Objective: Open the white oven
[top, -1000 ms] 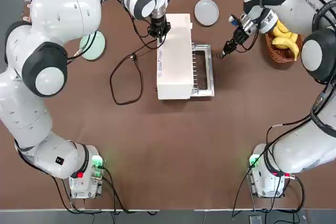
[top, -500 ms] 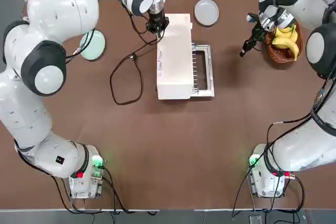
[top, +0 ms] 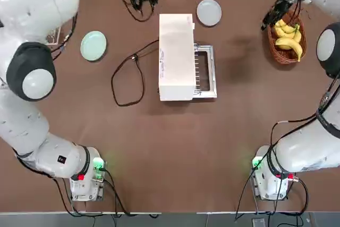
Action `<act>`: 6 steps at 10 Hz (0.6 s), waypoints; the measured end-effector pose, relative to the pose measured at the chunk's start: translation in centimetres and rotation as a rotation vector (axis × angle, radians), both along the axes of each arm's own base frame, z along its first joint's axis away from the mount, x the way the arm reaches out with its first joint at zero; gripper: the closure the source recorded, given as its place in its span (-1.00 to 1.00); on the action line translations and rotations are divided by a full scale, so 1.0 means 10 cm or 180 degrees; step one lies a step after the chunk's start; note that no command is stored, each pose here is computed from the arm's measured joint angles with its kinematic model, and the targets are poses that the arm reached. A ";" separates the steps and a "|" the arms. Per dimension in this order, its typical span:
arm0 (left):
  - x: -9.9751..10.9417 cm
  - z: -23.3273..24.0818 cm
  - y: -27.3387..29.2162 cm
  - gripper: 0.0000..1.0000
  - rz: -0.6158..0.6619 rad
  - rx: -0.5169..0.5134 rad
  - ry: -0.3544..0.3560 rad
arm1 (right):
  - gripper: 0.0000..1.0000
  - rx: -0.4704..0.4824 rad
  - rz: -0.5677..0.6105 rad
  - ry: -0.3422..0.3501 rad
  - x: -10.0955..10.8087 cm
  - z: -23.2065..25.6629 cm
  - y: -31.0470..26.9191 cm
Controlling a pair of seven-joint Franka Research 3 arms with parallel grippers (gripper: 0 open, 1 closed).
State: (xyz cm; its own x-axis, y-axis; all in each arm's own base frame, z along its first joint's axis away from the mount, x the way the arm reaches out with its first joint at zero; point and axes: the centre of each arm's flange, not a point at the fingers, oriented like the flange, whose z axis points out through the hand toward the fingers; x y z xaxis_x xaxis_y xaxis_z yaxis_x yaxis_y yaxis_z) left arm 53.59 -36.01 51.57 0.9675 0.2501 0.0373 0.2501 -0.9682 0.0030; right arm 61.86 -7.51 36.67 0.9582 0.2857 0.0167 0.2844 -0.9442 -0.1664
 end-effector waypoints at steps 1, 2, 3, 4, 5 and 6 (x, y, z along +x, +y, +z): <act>0.14 0.12 0.30 -0.46 -0.0027 0.0015 -0.0021 | -1.00 -0.0073 -0.0295 -0.0130 0.09 0.35 0.05; 0.27 0.22 0.63 -0.55 -0.0034 0.0026 -0.0036 | -1.00 -0.0171 -0.0525 -0.0203 0.14 0.71 0.20; 0.36 0.33 0.93 -0.84 -0.0062 0.0048 -0.0048 | -1.00 -0.0261 -0.0824 -0.0179 0.11 1.08 0.40; 0.40 0.43 1.19 -0.99 -0.0115 0.0083 -0.0034 | -1.00 -0.0281 -0.1062 -0.0177 0.04 1.50 0.59; 0.42 0.53 1.43 -0.99 -0.0183 0.0123 -0.0011 | -1.00 -0.0242 -0.1141 -0.0287 -0.07 1.96 0.69; 0.42 0.63 1.67 -0.99 -0.0298 0.0158 0.0000 | -1.00 -0.0204 -0.1161 -0.0380 -0.27 2.40 0.71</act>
